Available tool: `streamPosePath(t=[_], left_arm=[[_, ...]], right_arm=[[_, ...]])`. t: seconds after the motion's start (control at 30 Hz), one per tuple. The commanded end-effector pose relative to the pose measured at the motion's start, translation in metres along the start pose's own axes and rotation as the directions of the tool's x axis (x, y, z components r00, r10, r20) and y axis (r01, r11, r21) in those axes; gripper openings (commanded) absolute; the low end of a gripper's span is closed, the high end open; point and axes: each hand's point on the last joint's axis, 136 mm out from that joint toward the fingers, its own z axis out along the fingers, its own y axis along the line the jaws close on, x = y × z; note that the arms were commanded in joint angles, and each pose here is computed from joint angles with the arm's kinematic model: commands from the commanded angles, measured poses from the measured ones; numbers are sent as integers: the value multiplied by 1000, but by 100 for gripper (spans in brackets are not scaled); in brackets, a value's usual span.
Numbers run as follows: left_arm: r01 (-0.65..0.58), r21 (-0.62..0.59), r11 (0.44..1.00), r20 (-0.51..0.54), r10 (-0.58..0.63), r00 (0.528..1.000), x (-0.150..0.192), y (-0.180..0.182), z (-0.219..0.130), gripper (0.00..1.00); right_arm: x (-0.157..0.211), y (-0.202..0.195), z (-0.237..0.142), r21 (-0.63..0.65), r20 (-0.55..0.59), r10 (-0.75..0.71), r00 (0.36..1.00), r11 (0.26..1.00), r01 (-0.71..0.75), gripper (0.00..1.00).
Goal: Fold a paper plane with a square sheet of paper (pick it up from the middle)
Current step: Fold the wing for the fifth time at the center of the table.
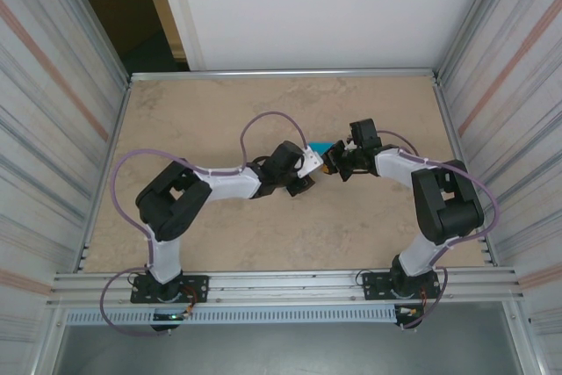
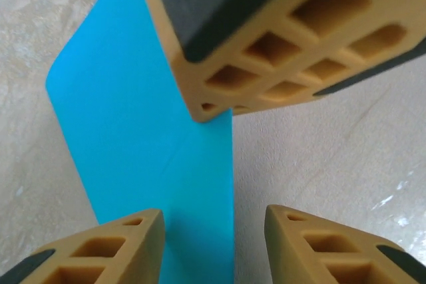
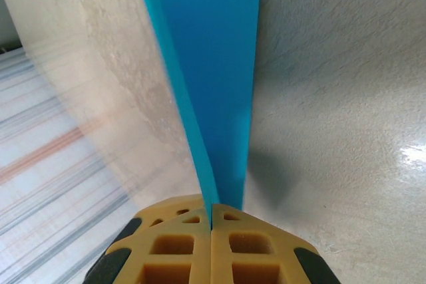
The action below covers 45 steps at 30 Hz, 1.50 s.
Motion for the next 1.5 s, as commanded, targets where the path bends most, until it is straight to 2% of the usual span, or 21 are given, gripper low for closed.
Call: streamPosePath(t=[0.0,0.3,0.37,0.57,0.67,0.97,1.47], left_arm=[[-59,-41,997,11,60,998,1,3,3,41],[-67,-44,997,10,68,998,7,1,4,30],[-63,-44,997,8,63,998,9,1,4,27],[-51,-19,999,-10,50,999,19,-4,10,18],[-34,-1,999,-15,34,999,24,-8,12,15],[84,104,991,-1,-84,996,25,-16,8,13],[244,221,944,-66,-235,970,37,-21,9,15]], right_arm=[[-2,4,0,3,-21,33,999,999,-33,3],[-2,0,1,19,-20,44,999,999,-43,9],[-2,0,1,23,-18,43,999,999,-43,18],[-9,1,-8,33,17,13,1000,999,-14,55],[-17,-3,-18,47,57,-4,998,999,2,63],[-33,-18,-42,99,137,-57,989,994,44,65],[-36,-37,-57,143,203,-101,974,987,73,66]])
